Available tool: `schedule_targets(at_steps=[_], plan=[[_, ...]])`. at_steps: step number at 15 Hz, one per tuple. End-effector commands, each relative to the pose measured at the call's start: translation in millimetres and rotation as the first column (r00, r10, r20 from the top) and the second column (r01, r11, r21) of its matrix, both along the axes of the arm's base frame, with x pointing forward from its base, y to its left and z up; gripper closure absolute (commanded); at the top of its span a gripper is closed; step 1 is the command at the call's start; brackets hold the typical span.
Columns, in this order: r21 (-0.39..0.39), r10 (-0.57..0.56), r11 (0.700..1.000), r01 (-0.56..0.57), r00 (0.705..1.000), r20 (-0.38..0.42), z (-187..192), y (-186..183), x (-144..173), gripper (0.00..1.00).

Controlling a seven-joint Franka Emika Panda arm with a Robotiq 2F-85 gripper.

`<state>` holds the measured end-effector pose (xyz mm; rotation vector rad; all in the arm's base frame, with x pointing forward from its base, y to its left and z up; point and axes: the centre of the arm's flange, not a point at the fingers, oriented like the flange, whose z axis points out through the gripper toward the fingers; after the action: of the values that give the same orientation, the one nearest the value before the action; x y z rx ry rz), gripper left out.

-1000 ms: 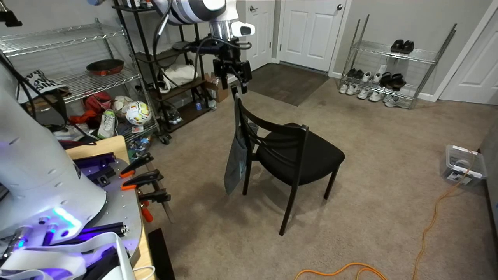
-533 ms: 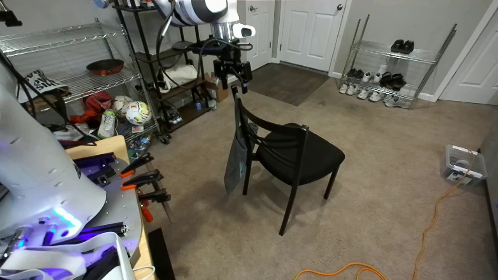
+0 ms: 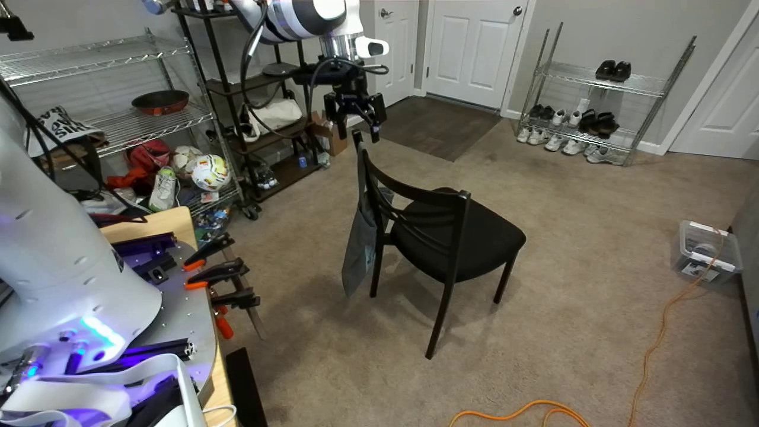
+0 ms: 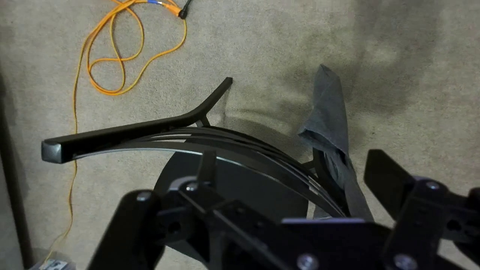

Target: Move the bag to the other side of the chair

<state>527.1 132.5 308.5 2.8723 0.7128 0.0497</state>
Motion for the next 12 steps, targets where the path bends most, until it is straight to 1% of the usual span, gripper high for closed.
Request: schedule_targets(at_steps=[1,3,6,9,12], plan=[[-0.078,0.182,0.980,-0.182,0.983,-0.014,-6.7,-3.5,1.1,0.00],[-0.101,0.277,0.955,-0.279,0.960,-0.031,-10.8,-5.1,2.8,0.00],[-0.089,0.419,0.902,-0.422,0.907,-0.051,-14.4,-3.3,6.3,0.00],[-0.096,0.545,0.830,-0.550,0.835,-0.074,-18.0,3.3,8.3,0.00],[-0.104,0.658,0.740,-0.664,0.748,-0.089,-21.6,13.0,9.9,0.00]])
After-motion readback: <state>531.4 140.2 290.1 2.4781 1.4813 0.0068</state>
